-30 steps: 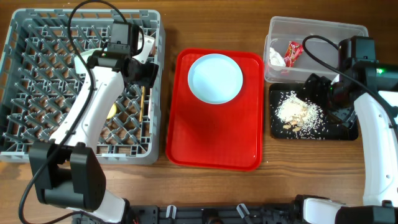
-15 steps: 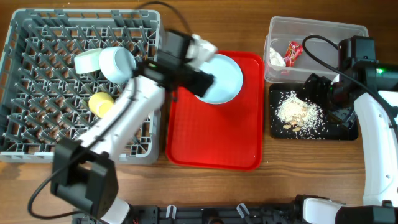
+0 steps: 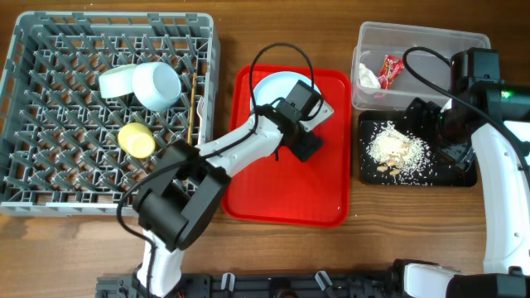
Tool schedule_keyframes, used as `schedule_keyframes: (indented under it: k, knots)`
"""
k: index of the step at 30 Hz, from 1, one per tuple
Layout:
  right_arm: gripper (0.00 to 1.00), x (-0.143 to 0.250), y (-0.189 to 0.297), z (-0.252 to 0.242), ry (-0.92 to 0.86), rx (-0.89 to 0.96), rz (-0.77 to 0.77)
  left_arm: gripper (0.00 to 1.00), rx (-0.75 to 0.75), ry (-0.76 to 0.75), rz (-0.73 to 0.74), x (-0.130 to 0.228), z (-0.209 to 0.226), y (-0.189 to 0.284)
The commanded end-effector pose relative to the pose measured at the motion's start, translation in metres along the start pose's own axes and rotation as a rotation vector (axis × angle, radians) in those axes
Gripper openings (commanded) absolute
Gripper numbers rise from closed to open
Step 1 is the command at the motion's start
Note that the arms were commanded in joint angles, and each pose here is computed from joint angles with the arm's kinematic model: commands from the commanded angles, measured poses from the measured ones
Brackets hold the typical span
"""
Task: Sort waste into correct bins and load items into the dishwasher rack
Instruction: 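Grasp the edge of the light-blue plate with the left gripper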
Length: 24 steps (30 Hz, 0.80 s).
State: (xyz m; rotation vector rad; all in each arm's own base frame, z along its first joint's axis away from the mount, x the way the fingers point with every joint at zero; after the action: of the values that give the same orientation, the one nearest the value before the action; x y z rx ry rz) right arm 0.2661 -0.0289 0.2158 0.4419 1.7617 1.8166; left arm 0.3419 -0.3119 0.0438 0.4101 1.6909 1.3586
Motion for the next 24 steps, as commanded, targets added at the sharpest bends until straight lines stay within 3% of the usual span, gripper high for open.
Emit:
schedule_keyframes:
  k: [1, 3, 4, 5, 8, 10, 13, 24]
  knots:
    - [1.0, -0.003, 0.005, 0.002, 0.009, -0.012, -0.018, 0.78, -0.02, 0.002, 0.045, 0.009, 0.003, -0.006]
    - [1.0, -0.003, 0.005, 0.002, 0.009, -0.012, -0.018, 0.59, -0.013, 0.01, 0.076, 0.016, 0.001, -0.006]
    - [1.0, -0.003, 0.005, 0.002, 0.009, -0.012, -0.019, 0.55, -0.01, 0.014, 0.09, 0.019, 0.0, -0.006]
    - [1.0, -0.003, 0.005, 0.002, 0.009, -0.012, -0.019, 0.41, -0.001, 0.018, 0.135, 0.029, -0.002, -0.004]
    - [1.0, -0.003, 0.005, 0.002, 0.009, -0.012, -0.019, 0.18, 0.013, 0.021, 0.172, 0.036, -0.005, -0.003]
    - [1.0, -0.003, 0.005, 0.002, 0.009, -0.012, -0.019, 0.09, 0.014, 0.022, 0.178, 0.038, -0.005, -0.003]
    - [1.0, -0.003, 0.005, 0.002, 0.009, -0.012, -0.018, 0.04, 0.013, 0.021, 0.17, 0.036, -0.005, -0.003]
    - [1.0, -0.003, 0.005, 0.002, 0.014, -0.011, -0.019, 0.04, -0.006, 0.057, 0.084, 0.015, -0.003, 0.024]
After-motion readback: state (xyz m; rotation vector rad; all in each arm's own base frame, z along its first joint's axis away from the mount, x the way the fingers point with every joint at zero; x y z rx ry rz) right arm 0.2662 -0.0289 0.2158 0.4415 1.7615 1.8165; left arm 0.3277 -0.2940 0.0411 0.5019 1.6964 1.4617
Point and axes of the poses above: each gripper's point midway between its finger pads, its own y axis back along the fingers, its own z axis along the line the jaws close on, x = y × z, the point moved 3 cm from there along y, back along the fingers, and after that the axes turned 2 degrees about -y, right-handed, at the moved point
